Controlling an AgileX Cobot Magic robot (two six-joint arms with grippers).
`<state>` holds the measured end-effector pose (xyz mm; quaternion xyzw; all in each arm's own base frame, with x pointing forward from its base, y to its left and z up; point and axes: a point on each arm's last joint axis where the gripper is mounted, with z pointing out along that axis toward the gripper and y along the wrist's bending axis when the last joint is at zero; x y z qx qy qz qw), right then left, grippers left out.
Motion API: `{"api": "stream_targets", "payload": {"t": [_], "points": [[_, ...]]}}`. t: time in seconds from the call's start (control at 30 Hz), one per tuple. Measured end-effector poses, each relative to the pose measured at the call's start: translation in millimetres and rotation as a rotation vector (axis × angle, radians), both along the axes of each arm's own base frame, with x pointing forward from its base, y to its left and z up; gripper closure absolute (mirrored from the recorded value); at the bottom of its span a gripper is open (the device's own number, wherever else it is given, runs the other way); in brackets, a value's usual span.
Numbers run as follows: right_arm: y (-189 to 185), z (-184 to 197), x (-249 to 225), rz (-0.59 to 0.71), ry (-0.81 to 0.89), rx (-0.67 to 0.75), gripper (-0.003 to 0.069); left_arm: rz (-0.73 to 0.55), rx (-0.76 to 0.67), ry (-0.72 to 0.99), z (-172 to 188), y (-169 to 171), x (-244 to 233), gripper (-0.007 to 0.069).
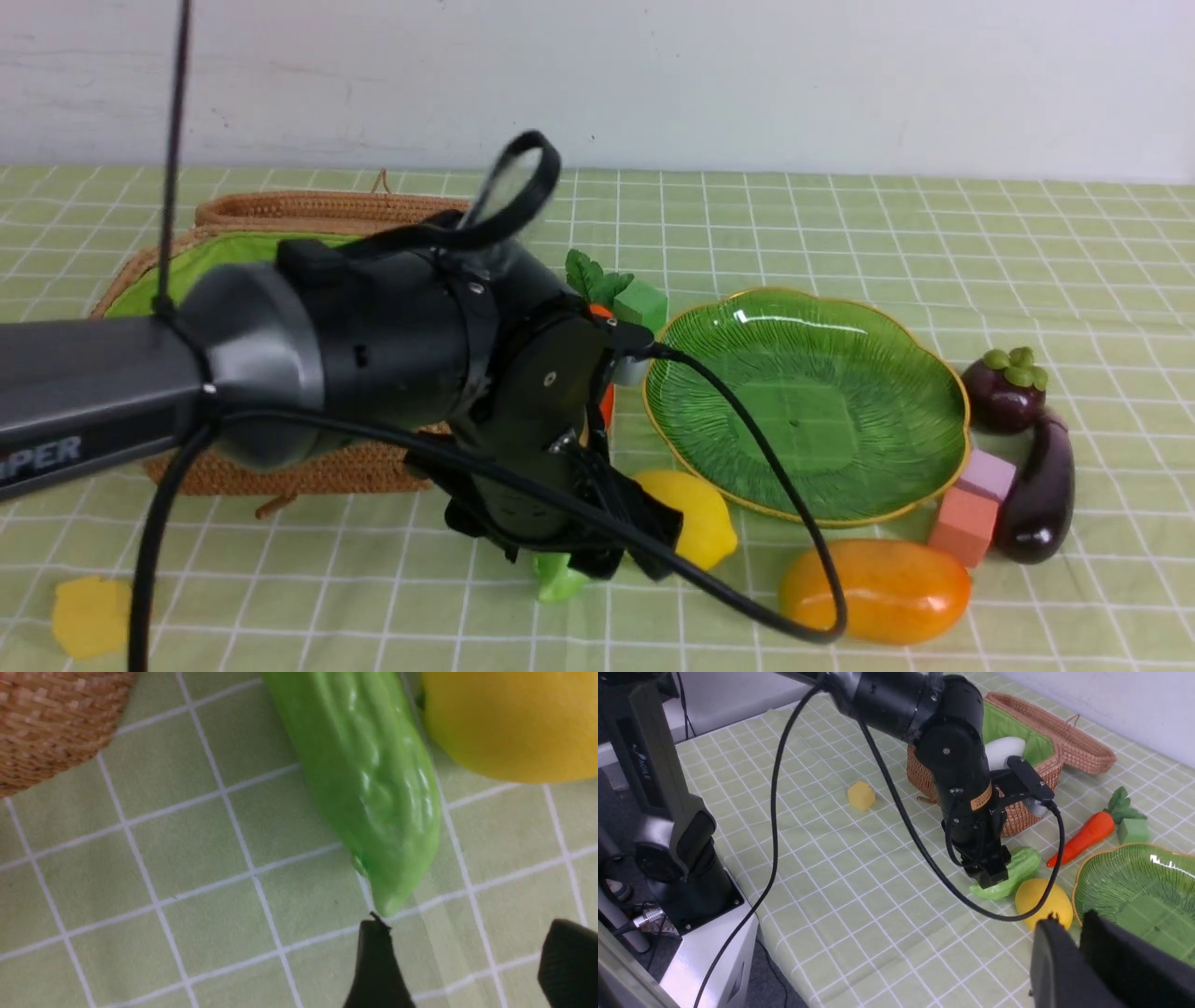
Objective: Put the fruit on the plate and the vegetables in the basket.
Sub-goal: Take a chayote with your left arm and place it on the basket on the left.
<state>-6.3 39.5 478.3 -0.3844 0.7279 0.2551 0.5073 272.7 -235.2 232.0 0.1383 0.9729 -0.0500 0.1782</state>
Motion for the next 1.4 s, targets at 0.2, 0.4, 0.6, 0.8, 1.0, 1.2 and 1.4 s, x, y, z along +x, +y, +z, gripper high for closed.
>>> {"api": "stream_targets", "payload": {"t": [0.2,0.4,0.6,0.8,1.0,1.2,1.4], "points": [[0,0,0,0.000,0.000,0.000,0.0562,0.050,-0.023,-0.027,-19,-3,15,0.0111],[0,0,0,0.000,0.000,0.000,0.0557,0.050,-0.023,-0.032,-36,-7,23,0.0110],[0,0,0,0.000,0.000,0.000,0.0552,0.081,0.018,0.004,-58,0,34,0.0110],[0,0,0,0.000,0.000,0.000,0.0552,0.077,0.037,0.013,-67,0,36,0.0139],[0,0,0,0.000,0.000,0.000,0.0552,0.073,0.042,0.012,-68,0,36,0.0232],[0,0,0,0.000,0.000,0.000,0.0552,0.084,0.084,0.048,-63,5,32,0.0232],[0,0,0,0.000,0.000,0.000,0.0550,-0.022,0.086,0.092,-2,17,0,0.0232]]}}
